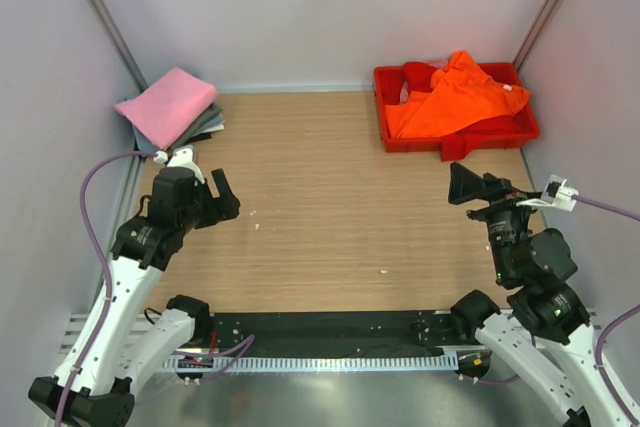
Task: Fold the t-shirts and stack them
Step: Grab the tshirt from the pile
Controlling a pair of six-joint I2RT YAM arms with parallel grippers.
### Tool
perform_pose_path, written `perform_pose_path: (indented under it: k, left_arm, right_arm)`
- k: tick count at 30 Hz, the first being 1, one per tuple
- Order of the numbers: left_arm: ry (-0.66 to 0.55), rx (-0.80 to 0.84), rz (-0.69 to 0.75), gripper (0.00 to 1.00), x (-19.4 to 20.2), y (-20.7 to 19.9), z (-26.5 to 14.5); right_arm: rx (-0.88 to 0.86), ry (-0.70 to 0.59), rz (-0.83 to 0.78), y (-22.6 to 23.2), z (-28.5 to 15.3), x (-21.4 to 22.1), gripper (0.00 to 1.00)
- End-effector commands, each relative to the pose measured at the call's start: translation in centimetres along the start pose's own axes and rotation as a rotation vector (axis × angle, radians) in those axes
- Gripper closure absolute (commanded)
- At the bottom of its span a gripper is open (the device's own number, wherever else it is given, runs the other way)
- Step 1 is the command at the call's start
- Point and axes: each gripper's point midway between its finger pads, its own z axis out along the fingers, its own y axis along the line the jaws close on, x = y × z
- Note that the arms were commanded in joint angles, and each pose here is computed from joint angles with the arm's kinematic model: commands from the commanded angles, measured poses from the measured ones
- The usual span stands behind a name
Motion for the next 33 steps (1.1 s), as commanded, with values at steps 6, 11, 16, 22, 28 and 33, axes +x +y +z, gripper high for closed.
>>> perform_pose_path:
  k: [6,11,16,22,28,33]
  left_arm:
    - [0.004,-0.005,-0.004,0.15,-0.1,-0.1,0.3]
    - [0.003,-0.007,-0.005,0.15,-0.1,-0.1,0.3]
    - [0.003,-0.009,-0.005,0.15,-0.1,0.0,0.4]
    - [0.014,-0.013,-0.004,0.15,0.0,-0.1,0.6]
    - [0.014,-0.025,-0.006,0.15,0.0,0.1,0.7]
    - [0.018,-0.024,-0.006,0.15,0.0,0.1,0.8]
  right_arm:
    - [0.454,0.052,-0.41,-3.0,5.8,-2.9,0.0]
    - [0.567,0.364,-0.408,-8.3,15.5,-0.7,0.07]
    - [0.591,0.505,-0.135,-16.5,21.3,0.9,0.17]
    - [0.609,0.604,-0.042,-22.2,26.1,4.5,0.18]
    - [0.633,0.637,0.029,-26.0,28.1,7.3,0.22]
    - [0.649,0.633,0.032,-27.6,29.3,8.3,0.24]
